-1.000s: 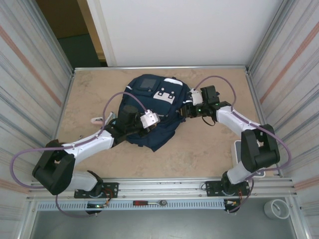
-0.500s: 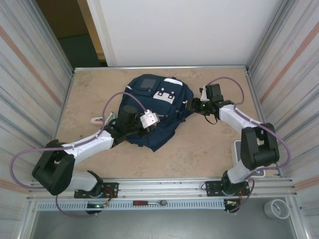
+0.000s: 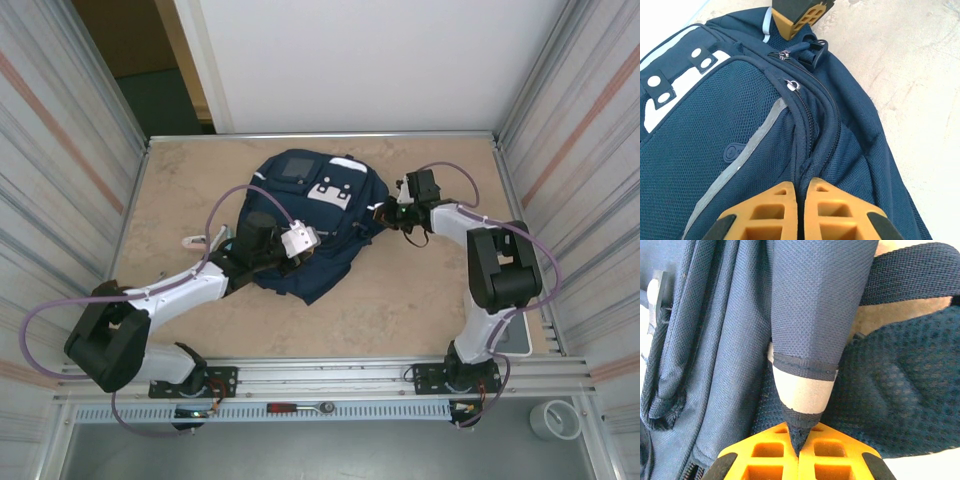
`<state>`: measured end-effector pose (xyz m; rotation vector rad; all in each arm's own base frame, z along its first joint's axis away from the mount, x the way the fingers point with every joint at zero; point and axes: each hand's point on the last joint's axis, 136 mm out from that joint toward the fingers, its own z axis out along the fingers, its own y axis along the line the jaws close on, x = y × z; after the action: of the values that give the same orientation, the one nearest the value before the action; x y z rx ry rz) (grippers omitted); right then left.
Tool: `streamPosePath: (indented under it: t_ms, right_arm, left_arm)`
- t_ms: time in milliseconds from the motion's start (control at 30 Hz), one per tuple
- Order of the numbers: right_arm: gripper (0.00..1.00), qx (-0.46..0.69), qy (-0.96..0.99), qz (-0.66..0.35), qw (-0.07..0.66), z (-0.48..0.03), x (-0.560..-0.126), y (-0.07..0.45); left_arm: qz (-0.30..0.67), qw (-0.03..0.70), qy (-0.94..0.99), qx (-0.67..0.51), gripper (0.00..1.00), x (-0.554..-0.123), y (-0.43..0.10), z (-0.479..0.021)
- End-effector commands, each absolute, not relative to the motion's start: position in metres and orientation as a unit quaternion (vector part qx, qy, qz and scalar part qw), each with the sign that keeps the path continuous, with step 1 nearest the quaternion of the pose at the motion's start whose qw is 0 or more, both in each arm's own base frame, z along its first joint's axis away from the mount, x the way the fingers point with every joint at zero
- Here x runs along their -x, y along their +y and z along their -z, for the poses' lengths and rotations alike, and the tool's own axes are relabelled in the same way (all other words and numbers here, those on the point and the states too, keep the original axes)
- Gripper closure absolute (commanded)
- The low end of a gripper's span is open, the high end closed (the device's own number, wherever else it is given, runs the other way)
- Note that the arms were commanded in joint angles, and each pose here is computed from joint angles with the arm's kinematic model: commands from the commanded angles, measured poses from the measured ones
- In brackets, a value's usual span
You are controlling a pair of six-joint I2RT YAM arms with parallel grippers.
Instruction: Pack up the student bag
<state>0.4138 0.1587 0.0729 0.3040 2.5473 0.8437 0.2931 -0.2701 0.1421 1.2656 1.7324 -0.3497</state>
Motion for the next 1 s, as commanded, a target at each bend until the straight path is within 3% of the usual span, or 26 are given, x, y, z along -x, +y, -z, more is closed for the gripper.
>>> streamPosePath:
  t_ms: [0, 367, 633, 800, 967]
  right_arm:
    - [1.0, -0.108, 0.922, -0.3, 0.222, -0.079, -0.395, 0.148]
    - [1.0, -0.103, 0.927, -0.289, 0.215, -0.072, -0.364, 0.147]
    - [0.99, -0.095, 0.928, -0.29, 0.214, -0.071, -0.363, 0.153]
    - [0.98, -0.093, 0.928, -0.291, 0.214, -0.07, -0.363, 0.155]
    - [0.98, -0.09, 0.927, -0.294, 0.216, -0.07, -0.364, 0.158]
  left_arm:
    - [0.131, 0.459, 0.73, -0.489, 0.97, -0.306, -0.263, -0.138]
    - [0.121, 0.457, 0.736, -0.485, 0.76, -0.311, -0.261, -0.134]
    - [0.16, 0.486, 0.727, -0.458, 0.35, -0.297, -0.26, -0.16]
    - [0.163, 0.517, 0.763, -0.352, 0.14, -0.302, -0.237, -0.183]
    - [0.15, 0.457, 0.857, -0.186, 0.08, -0.318, -0.2, -0.166]
